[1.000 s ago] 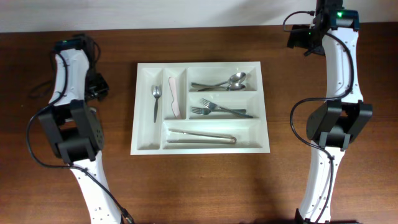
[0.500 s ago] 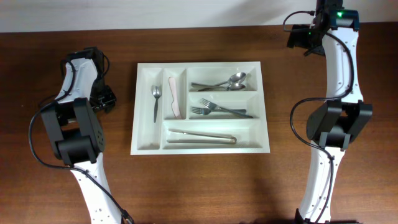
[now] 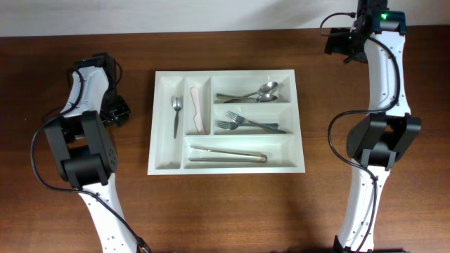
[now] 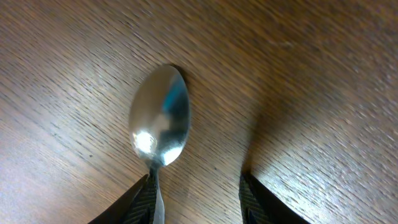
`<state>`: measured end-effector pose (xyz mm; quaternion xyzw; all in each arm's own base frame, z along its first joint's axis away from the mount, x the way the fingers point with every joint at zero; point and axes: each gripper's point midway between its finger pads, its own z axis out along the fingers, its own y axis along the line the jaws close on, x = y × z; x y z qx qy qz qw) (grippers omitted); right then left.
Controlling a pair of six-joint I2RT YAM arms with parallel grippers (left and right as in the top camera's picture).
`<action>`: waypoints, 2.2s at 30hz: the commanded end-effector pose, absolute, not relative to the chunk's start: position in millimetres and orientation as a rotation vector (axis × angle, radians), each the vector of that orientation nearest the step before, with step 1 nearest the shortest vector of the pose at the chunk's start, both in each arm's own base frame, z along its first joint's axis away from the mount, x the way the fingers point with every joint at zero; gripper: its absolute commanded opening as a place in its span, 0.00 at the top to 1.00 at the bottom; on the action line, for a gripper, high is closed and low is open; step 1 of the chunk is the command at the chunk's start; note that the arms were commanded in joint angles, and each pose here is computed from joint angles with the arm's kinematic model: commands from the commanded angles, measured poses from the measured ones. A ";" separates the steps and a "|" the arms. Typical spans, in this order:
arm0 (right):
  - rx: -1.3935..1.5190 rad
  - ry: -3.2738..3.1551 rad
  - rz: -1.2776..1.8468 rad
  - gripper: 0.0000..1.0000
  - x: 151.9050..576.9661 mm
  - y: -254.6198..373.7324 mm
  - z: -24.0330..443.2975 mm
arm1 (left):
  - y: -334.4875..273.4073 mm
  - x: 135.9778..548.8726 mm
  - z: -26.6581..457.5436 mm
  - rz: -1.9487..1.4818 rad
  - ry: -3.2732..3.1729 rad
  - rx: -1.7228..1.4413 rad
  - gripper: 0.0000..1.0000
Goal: Pack container
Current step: 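Lower the left gripper and grasp the second silver spoon, then carry the spoon with the left gripper into the tray's left compartment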
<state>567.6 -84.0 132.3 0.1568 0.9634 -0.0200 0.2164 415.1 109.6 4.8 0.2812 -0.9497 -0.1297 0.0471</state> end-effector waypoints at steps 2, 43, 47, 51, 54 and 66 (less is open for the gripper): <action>0.440 2.671 -0.068 0.01 567.4 -86.0 130.4 | 121.6 411.6 2.7 -0.407 -2.887 0.907 0.55; 0.440 2.671 -0.068 0.01 567.4 -86.0 130.4 | 118.1 375.2 -40.7 -0.441 -2.829 0.864 0.93; 0.440 2.671 -0.068 0.01 567.4 -86.0 130.4 | 118.9 379.2 -41.9 -0.440 -2.845 0.872 0.98; 0.440 2.671 -0.068 0.01 567.4 -86.0 130.4 | 119.1 382.8 -42.6 -0.436 -2.858 0.880 0.98; 0.440 2.671 -0.068 0.01 567.4 -86.0 130.4 | 118.7 384.8 -43.0 -0.428 -2.866 0.884 0.98; 0.440 2.671 -0.068 0.01 567.4 -86.0 130.4 | 110.7 450.6 38.7 -0.268 -3.150 0.747 0.98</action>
